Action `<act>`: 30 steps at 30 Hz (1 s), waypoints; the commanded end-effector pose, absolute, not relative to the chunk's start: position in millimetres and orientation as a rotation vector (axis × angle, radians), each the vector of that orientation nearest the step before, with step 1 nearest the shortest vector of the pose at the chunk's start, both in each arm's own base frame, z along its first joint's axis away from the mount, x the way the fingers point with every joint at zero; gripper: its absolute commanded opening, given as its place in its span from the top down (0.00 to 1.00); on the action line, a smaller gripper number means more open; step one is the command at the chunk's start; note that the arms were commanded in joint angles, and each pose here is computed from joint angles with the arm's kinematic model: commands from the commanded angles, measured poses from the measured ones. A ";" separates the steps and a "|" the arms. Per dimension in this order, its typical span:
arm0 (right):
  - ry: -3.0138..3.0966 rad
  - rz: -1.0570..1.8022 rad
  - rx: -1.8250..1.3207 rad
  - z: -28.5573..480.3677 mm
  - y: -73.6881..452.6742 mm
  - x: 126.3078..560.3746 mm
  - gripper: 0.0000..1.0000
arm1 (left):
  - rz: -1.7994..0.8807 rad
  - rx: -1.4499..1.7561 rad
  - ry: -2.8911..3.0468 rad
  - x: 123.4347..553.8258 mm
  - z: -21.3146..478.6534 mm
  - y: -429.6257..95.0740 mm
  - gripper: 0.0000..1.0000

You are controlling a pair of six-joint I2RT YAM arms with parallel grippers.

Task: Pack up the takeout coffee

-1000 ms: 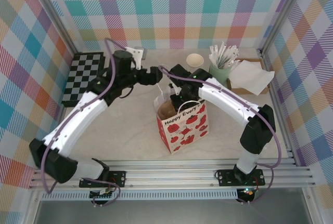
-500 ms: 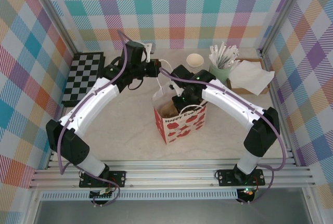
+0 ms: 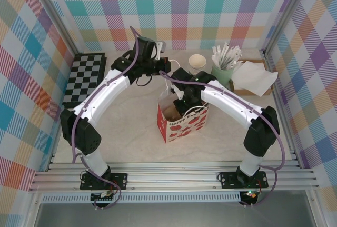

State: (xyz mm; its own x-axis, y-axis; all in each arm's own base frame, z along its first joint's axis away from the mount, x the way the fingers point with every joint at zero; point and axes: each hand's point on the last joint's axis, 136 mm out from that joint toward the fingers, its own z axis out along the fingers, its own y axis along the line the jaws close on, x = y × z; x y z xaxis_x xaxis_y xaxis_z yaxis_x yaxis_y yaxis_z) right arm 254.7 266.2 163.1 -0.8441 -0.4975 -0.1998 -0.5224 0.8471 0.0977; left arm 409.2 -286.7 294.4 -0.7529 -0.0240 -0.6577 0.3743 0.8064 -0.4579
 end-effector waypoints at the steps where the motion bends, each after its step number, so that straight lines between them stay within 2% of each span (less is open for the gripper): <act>1: 2.894 0.163 -0.837 154.7 265.7 253.1 1.00 | -0.802 0.254 2.313 405.2 304.4 -290.7 1.00; 13: 3.008 0.095 -0.799 133.7 264.5 250.8 1.00 | -0.806 0.303 2.283 405.9 308.5 -294.1 1.00; 21: 2.996 0.115 -0.866 130.0 264.1 247.0 1.00 | -0.816 0.385 2.235 401.2 321.3 -295.7 1.00; 30: 2.960 0.207 -0.917 128.5 271.7 241.1 1.00 | -0.867 0.384 2.213 416.9 334.6 -304.8 1.00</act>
